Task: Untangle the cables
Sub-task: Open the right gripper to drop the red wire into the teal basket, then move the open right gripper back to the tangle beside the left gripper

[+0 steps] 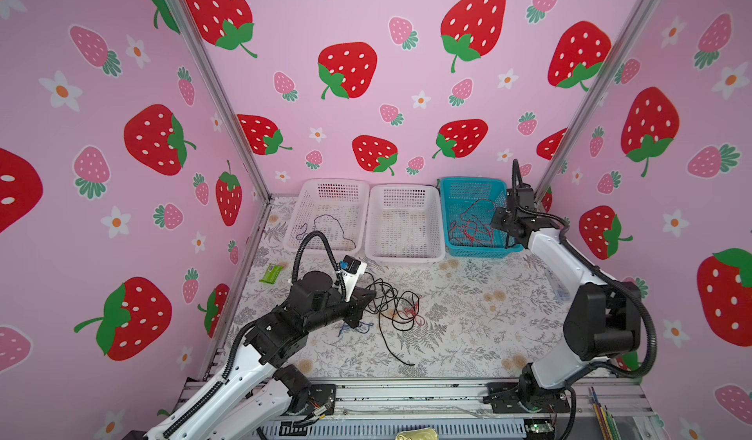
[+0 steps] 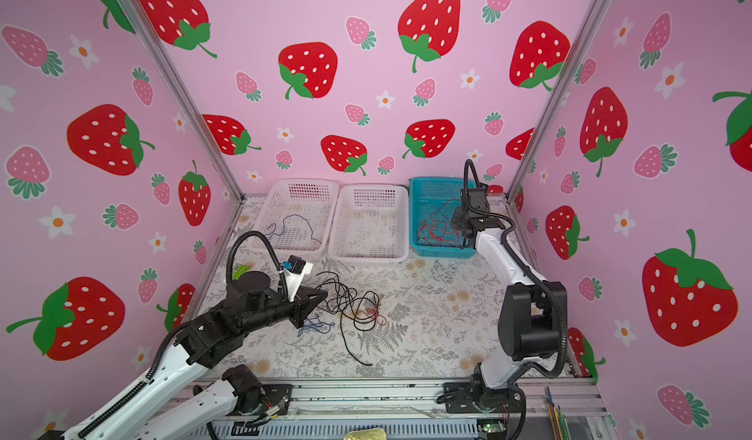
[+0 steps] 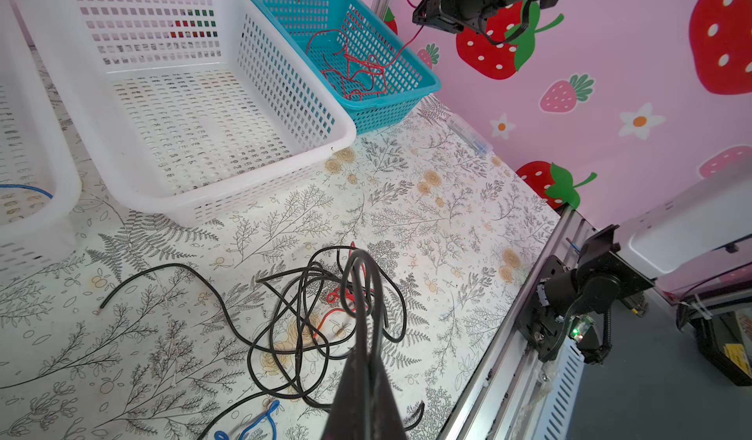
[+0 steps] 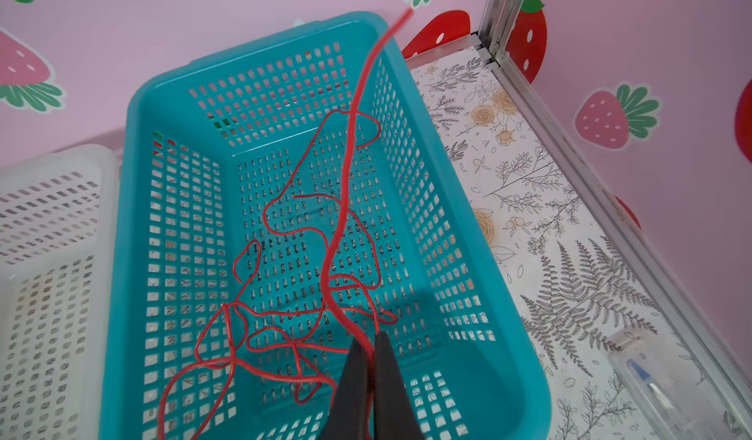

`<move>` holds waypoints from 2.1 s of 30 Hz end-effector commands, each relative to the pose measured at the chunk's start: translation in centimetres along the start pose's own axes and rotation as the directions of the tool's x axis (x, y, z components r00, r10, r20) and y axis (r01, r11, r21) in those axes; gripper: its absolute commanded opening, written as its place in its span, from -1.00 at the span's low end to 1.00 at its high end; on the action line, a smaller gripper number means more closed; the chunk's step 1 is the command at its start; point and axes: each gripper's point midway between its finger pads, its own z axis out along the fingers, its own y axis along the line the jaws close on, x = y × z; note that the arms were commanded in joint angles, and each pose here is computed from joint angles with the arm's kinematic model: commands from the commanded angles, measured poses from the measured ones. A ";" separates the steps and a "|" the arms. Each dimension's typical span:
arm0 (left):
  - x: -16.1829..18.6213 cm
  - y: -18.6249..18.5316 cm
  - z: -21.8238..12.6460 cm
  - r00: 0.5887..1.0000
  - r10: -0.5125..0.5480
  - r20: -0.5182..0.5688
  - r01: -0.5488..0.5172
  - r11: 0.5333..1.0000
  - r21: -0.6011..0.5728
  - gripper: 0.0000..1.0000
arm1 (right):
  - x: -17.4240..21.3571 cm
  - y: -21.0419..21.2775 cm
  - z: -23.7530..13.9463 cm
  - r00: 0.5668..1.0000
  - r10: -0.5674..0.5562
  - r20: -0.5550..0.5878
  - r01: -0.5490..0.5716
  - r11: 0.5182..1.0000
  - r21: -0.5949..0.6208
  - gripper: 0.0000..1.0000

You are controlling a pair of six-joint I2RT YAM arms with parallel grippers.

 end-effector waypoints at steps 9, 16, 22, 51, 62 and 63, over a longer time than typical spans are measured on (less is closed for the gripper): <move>0.0 -0.1 0.1 1.000 0.026 -0.004 -0.026 1.000 0.002 -1.00 | -2.3 2.2 -0.9 1.000 0.000 0.023 0.002 0.994 -0.109 -0.17; -0.1 -0.4 0.2 1.000 0.025 -0.002 -0.025 0.999 0.021 -1.00 | -1.1 7.2 -5.4 0.998 -0.050 0.034 0.060 0.923 -0.379 0.29; -0.1 -0.9 0.3 1.000 0.022 -0.008 -0.021 0.999 0.048 -1.00 | 5.5 13.8 -12.7 0.976 -0.185 0.118 0.218 0.744 -0.631 0.39; 0.1 -2.0 0.8 0.999 0.011 -0.043 -0.006 0.993 0.118 -1.00 | 23.7 24.5 -26.9 0.881 -0.320 0.349 0.408 0.141 -0.902 -0.18; 0.2 -2.2 1.0 0.999 0.010 -0.051 -0.003 0.991 0.133 -1.00 | 22.9 24.5 -26.5 0.890 -0.277 0.363 0.420 0.184 -0.889 -0.85; 0.2 -2.2 1.0 0.999 0.010 -0.051 -0.003 0.991 0.132 -1.00 | 22.8 24.5 -26.5 0.890 -0.274 0.364 0.420 0.186 -0.888 -0.90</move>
